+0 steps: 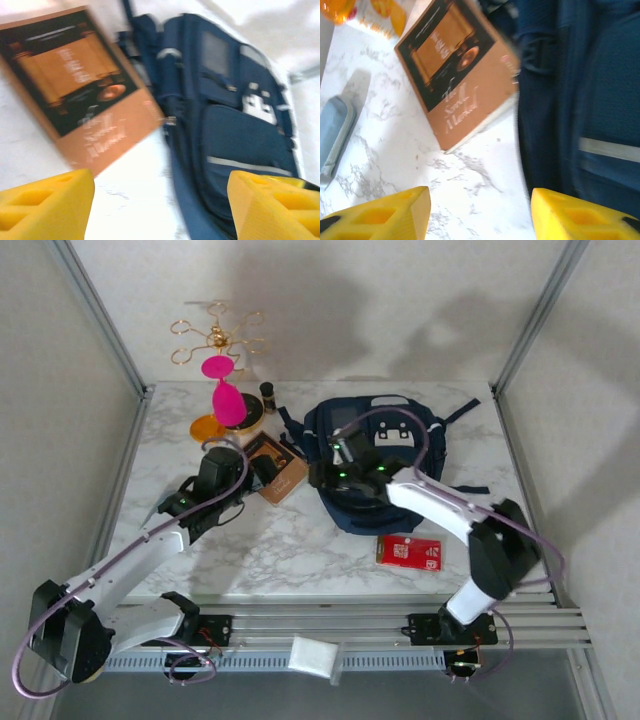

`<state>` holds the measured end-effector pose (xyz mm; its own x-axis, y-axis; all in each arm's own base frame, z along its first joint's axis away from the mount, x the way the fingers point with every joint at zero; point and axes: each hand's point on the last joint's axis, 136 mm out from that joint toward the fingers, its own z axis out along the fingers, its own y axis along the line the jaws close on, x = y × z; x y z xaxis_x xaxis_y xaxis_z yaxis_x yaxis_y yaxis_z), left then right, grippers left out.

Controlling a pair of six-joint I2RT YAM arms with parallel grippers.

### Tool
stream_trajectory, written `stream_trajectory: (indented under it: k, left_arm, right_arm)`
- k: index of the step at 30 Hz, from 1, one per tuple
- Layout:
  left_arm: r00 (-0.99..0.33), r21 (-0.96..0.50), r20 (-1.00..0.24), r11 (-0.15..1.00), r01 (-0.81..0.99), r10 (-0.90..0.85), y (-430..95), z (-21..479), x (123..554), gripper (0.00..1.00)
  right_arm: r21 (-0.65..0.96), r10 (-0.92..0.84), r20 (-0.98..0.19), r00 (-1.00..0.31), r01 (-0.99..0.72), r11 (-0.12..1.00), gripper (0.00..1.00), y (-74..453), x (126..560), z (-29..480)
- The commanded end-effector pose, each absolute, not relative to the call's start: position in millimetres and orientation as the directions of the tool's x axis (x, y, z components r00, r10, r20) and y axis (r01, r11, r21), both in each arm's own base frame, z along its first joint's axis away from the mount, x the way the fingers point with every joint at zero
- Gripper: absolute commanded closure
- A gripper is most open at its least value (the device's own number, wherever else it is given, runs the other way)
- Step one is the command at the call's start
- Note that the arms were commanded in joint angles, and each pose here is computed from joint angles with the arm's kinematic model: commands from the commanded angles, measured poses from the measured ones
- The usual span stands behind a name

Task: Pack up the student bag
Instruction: Move the student bag to the center of the table.

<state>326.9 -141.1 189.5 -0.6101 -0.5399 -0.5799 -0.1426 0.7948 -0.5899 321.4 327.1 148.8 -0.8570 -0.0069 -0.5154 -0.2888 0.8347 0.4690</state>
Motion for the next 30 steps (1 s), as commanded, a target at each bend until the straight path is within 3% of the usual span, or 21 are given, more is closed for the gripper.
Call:
stream_trajectory:
  k: [1, 11, 22, 30]
  left_arm:
    - [-0.594, -0.626, -0.505, 0.739, -0.249, -0.627, -121, 164, 326, 0.29]
    - [-0.594, -0.635, -0.431, 0.696, -0.335, -0.679, -112, 111, 339, 0.30]
    - [-0.613, -0.623, -0.399, 0.692, -0.364, -0.682, -108, 86, 335, 0.31]
    - [-0.589, -0.617, -0.409, 0.686, -0.385, -0.698, -103, 84, 336, 0.30]
  right_arm:
    - [0.466, 0.000, -0.545, -0.839, -0.302, 0.832, 0.42, 353, 342, 148]
    - [0.381, -0.058, -0.508, -0.859, -0.284, 0.880, 0.39, 393, 390, 89]
    - [0.259, -0.011, -0.484, -0.875, -0.155, 0.953, 0.29, 345, 424, 52]
    - [0.219, -0.069, -0.517, -0.853, -0.210, 0.953, 0.21, 340, 458, 52]
